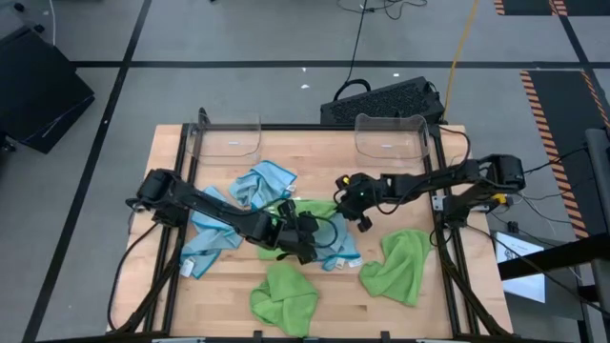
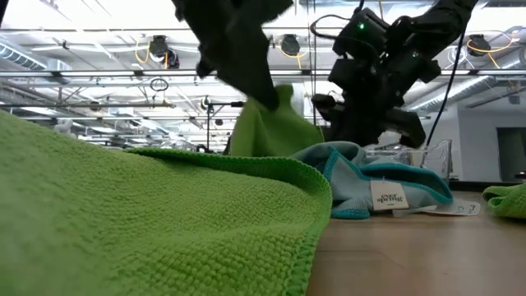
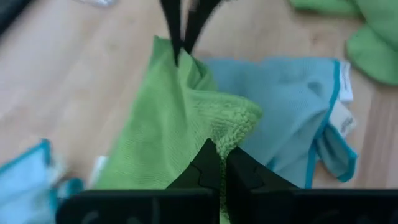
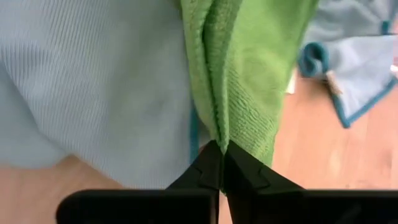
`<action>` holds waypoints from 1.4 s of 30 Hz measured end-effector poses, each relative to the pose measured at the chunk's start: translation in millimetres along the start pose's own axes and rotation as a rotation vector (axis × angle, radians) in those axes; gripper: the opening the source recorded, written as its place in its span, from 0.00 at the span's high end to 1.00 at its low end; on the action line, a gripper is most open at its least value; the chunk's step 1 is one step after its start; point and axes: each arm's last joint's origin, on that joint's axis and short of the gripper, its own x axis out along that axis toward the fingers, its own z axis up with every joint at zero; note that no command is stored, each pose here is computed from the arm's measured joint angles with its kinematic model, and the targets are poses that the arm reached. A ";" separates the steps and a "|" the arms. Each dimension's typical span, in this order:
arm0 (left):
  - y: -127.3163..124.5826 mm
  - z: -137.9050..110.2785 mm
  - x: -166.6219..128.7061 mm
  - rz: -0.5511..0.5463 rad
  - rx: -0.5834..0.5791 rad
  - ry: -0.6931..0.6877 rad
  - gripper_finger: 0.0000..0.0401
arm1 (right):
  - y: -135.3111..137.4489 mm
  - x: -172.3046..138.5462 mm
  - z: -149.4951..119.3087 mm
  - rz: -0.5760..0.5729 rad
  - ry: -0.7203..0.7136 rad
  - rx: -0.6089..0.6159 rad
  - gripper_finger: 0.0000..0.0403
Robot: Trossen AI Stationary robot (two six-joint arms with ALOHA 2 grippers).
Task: Sort microfiber towel by color & place in baskets
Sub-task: Fold the top green towel
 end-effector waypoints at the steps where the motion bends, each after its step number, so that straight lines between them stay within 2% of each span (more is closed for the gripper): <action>1: 3.6 2.7 -7.0 0.011 -0.001 -0.011 0.99 | -1.6 -3.3 2.0 -0.018 -0.006 0.032 0.99; 6: 25.4 22.2 -45.3 0.060 -0.032 -0.126 0.99 | -14.6 -24.6 20.3 -0.076 -0.039 0.251 1.00; 11: 49.9 38.4 -62.6 0.078 -0.012 -0.181 0.99 | -35.8 -56.3 53.4 -0.088 -0.081 0.489 1.00; 16: 80.5 59.2 -81.8 0.095 -0.013 -0.281 0.99 | -56.4 -88.7 78.7 -0.073 -0.064 0.700 1.00; 20: 106.8 71.3 -92.4 0.069 -0.012 -0.318 0.99 | -73.0 -111.2 88.9 -0.010 -0.077 0.850 1.00; 23: 123.8 76.3 -94.6 0.043 0.012 -0.317 0.99 | -81.5 -125.5 91.1 0.025 -0.059 0.939 1.00; 26: 137.2 84.0 -90.8 0.011 0.042 -0.342 0.99 | -88.8 -136.1 92.7 0.044 -0.062 0.964 1.00; 29: 150.6 95.4 -84.8 -0.009 0.078 -0.412 0.99 | -98.5 -143.8 91.2 0.011 -0.079 1.004 1.00; 32: 167.7 103.5 -78.4 0.008 0.113 -0.454 0.99 | -108.5 -146.8 78.0 -0.031 -0.049 1.099 1.00; 36: 193.4 108.4 -73.9 0.036 0.090 -0.468 0.99 | -118.4 -153.9 55.2 -0.072 0.027 1.218 1.00; 39: 206.2 109.1 -69.8 -0.017 0.086 -0.462 0.99 | -124.6 -158.9 44.5 -0.057 0.032 1.266 1.00; 42: 208.2 109.4 -69.9 -0.075 0.068 -0.466 0.99 | -130.9 -167.5 44.5 -0.053 0.006 1.288 1.00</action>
